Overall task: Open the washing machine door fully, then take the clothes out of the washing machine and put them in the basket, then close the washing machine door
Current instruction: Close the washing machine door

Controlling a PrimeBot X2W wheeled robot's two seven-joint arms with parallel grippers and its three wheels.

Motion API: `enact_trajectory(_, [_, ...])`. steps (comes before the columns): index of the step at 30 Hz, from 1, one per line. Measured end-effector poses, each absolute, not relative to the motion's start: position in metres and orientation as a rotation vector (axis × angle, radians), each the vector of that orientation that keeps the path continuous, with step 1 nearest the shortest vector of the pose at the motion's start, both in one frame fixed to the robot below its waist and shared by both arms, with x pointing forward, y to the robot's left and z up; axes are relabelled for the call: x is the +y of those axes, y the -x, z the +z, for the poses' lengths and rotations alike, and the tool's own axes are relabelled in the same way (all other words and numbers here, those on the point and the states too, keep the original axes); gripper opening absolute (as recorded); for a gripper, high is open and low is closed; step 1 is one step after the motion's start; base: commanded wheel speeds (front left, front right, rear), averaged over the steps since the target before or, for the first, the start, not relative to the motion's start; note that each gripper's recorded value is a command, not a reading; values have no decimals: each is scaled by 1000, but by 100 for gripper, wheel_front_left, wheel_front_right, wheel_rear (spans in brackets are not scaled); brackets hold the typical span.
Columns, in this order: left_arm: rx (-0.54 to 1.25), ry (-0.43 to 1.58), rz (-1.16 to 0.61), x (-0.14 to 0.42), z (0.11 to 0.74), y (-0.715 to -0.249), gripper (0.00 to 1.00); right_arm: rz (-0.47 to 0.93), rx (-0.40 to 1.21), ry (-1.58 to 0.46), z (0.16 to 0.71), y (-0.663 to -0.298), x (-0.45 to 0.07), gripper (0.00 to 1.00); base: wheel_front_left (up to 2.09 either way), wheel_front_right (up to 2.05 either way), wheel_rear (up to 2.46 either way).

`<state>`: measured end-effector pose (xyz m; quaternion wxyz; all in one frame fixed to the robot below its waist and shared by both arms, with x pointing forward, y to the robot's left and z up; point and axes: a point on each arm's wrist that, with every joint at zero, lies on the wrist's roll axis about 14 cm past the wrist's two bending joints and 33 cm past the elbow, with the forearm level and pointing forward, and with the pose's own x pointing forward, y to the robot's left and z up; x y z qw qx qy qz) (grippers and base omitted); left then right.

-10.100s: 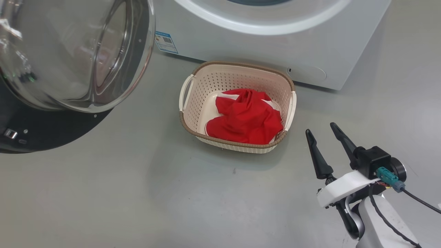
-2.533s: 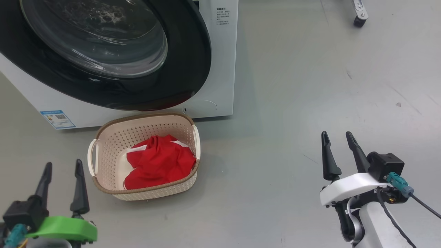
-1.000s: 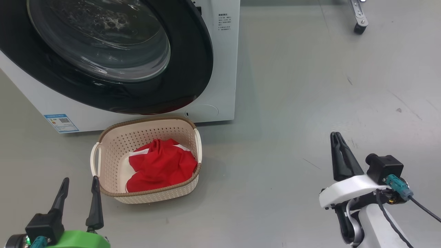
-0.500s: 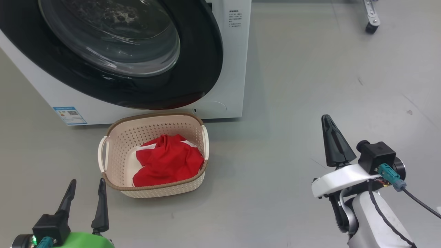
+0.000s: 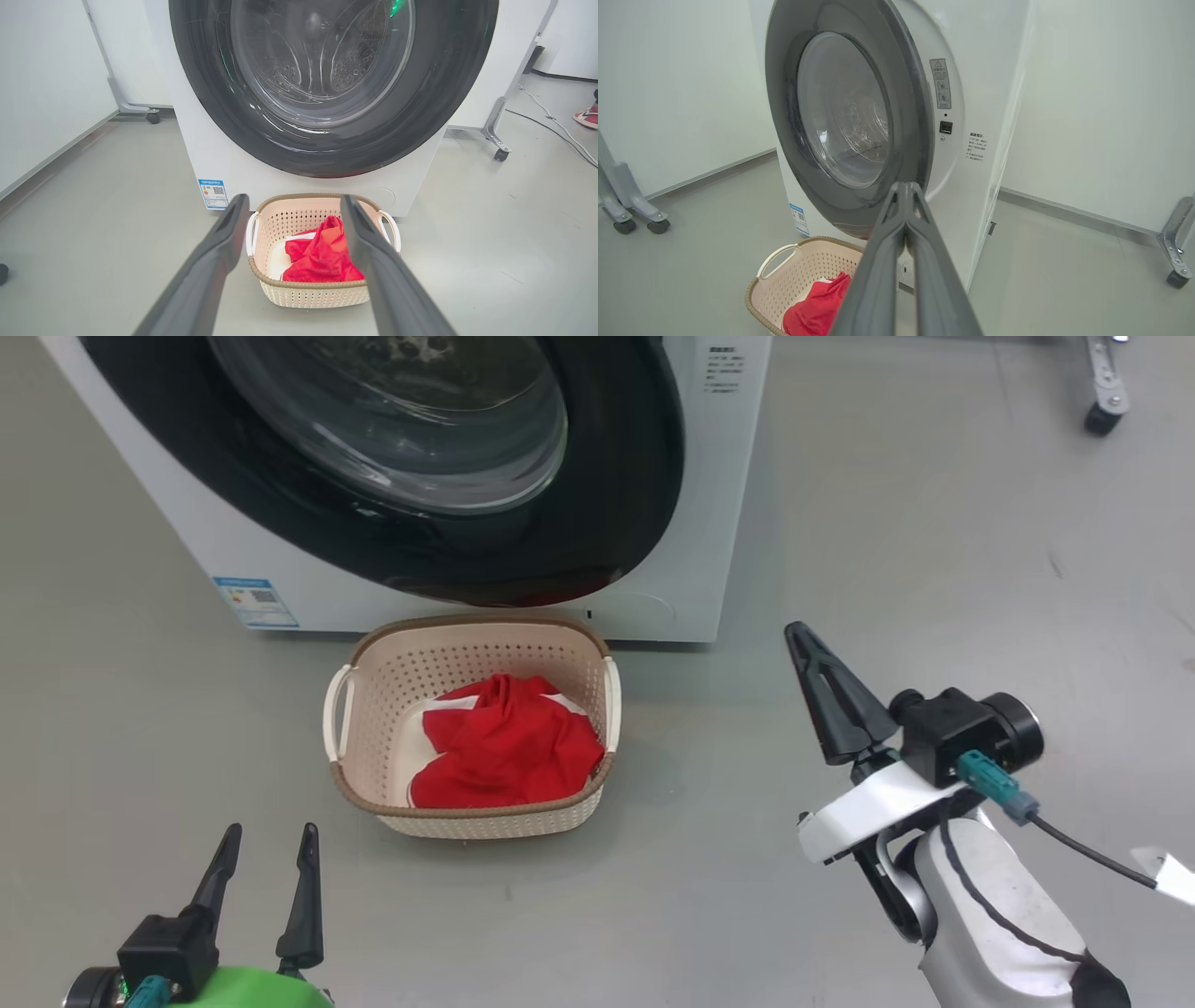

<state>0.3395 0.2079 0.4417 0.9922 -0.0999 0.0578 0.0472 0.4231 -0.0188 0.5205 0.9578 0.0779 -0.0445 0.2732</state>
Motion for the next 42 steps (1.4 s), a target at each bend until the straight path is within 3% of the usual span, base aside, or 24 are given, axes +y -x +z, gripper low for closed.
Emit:
enact_trajectory(14, [170, 247, 149, 215, 426, -328, 100, 802, -56, -66, 504, -439, 49, 0, 0, 0, 0])
enact_trajectory(42, [271, 314, 130, 197, 388, -380, 100, 910, -57, 105, 462, -585, 82, 0, 0, 0, 0])
